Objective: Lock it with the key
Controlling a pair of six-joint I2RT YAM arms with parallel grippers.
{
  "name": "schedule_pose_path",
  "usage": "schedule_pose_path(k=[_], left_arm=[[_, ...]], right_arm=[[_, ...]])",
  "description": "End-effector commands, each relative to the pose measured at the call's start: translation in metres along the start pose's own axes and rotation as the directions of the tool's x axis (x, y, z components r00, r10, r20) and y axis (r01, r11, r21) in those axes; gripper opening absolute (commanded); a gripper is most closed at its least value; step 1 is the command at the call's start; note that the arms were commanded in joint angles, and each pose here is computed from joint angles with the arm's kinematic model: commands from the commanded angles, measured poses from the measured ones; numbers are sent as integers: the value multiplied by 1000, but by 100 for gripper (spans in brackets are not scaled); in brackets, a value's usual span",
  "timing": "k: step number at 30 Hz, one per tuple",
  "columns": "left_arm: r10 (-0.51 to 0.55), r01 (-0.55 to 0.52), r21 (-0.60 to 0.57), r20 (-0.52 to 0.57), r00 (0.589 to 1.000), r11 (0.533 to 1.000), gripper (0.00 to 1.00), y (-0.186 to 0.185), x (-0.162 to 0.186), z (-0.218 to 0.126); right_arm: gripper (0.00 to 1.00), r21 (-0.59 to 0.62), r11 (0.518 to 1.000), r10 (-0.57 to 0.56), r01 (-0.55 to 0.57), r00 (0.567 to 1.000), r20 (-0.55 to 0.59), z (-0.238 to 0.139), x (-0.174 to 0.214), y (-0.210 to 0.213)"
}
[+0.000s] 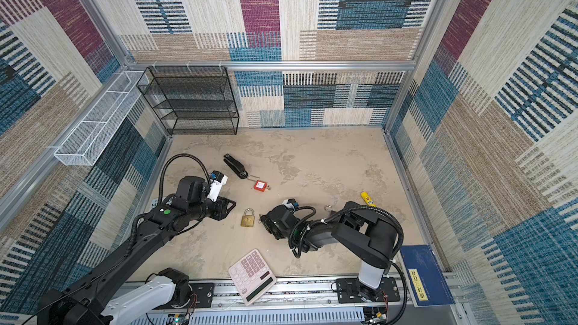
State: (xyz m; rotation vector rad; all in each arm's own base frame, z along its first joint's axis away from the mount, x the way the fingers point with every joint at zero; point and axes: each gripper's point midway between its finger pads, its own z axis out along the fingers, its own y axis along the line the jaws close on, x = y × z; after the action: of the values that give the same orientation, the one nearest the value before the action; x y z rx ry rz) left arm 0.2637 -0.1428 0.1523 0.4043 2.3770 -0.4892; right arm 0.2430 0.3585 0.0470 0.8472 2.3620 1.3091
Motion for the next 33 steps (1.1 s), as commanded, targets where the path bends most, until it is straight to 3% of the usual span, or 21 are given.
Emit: schedule_pose_path(k=[1,14,20,24,31,33], left_arm=[[-3,3,-10,17,1000,1000,48,2,-2,0],[-2,2,4,2,1000,1000,48,1,5,6],[9,-9,10,-12,1000,1000,48,0,7,5],[12,-11,15,-9,1000,1000,48,-1,7,4],[21,-19,43,-31,999,999,48,-6,9,3],[22,-21,44,-31,999,999,48,-7,8,2]], right_arm=[[3,-37,999,-5,5,1000,-2,2,1,10],[5,-7,1000,-8,7,999,-39,9,8,1],[13,18,1000,-3,4,999,-47,13,10,-4],[22,58,998,14,-11,999,-45,12,9,-12],[54,152,988,44,-41,999,-19,8,6,-20],[59,156,987,42,-40,999,-12,7,5,-19]])
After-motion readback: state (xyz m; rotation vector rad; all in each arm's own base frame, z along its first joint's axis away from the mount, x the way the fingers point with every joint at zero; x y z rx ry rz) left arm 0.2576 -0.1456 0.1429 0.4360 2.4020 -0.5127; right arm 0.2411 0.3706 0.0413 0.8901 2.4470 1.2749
